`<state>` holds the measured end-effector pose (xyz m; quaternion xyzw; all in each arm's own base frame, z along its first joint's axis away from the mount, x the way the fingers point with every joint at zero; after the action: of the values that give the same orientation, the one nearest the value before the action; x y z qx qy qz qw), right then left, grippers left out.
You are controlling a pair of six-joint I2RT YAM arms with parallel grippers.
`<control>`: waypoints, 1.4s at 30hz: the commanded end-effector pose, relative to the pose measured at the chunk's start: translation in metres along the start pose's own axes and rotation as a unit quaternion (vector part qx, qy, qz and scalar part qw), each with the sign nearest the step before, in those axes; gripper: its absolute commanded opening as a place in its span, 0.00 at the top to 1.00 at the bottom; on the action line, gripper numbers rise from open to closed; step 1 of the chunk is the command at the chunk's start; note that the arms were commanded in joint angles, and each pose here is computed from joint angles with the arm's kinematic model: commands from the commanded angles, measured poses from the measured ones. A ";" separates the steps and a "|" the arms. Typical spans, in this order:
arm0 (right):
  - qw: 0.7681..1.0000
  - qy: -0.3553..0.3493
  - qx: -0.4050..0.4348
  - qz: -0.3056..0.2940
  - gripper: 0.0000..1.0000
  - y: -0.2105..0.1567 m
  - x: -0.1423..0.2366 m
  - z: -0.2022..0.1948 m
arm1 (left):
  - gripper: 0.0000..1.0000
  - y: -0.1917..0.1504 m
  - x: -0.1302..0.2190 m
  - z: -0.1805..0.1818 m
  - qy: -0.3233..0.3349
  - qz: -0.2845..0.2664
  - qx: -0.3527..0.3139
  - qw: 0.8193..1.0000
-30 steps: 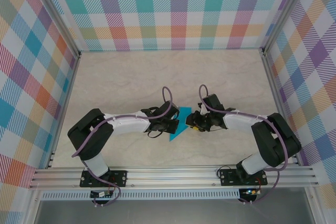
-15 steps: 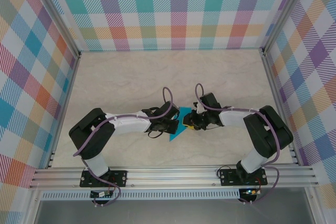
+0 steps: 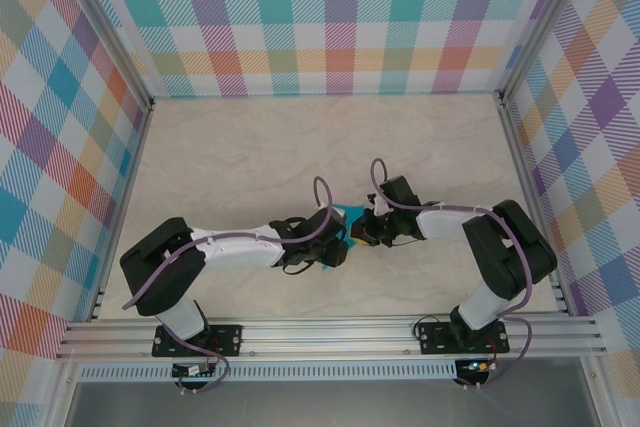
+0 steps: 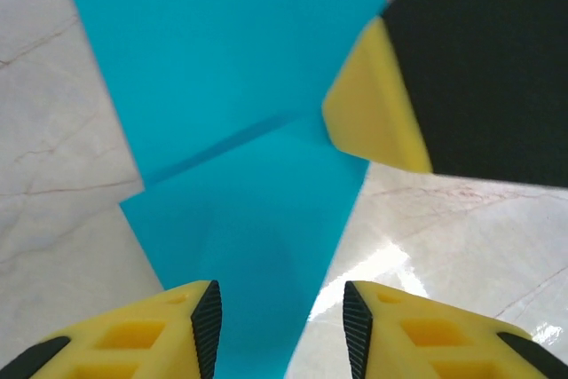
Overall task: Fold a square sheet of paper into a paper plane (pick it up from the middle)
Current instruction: Perform the fourth fold on the wing at the bottom-center of the table.
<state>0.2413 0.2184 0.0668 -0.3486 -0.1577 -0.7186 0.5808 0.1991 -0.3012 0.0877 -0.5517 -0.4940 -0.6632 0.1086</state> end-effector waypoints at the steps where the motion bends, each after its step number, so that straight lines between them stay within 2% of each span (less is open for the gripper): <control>1: 1.000 0.018 0.011 -0.004 0.91 -0.001 0.009 0.017 | 0.56 -0.003 0.000 0.001 0.051 0.002 -0.008 0.999; 12: 1.000 0.024 0.008 -0.012 0.90 -0.005 0.020 0.025 | 0.56 -0.006 -0.009 -0.013 0.146 0.004 -0.045 0.988; 19: 1.000 0.022 0.006 -0.011 0.90 -0.006 0.021 0.025 | 0.66 -0.004 -0.006 -0.016 0.190 -0.010 -0.056 0.980; 24: 1.000 0.022 0.004 -0.010 0.89 -0.006 0.021 0.026 | 0.76 -0.006 -0.007 -0.018 0.195 -0.010 -0.058 0.979; 36: 1.000 0.019 0.004 -0.009 0.89 -0.005 0.021 0.026 | 0.85 -0.010 -0.008 -0.015 0.207 -0.009 -0.050 0.977; 42: 1.000 0.015 0.004 -0.006 0.84 -0.004 0.021 0.027 | 0.90 -0.013 -0.009 -0.016 0.200 -0.010 -0.046 0.979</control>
<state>0.2413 0.2183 0.0912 -0.3418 -0.1519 -0.7262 0.5768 0.1862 -0.3131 0.0792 -0.4150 -0.4413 -0.7784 0.1648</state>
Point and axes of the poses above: each hand's point on the last joint's axis, 136 mm out from that joint toward the fingers, its own x axis back along the fingers, its own z axis along the line the jaws close on, y = z × x, the point moved 5 cm from there along x, back along the fingers, and after that the axes turned 14 degrees about -x, right-handed, at the moved point
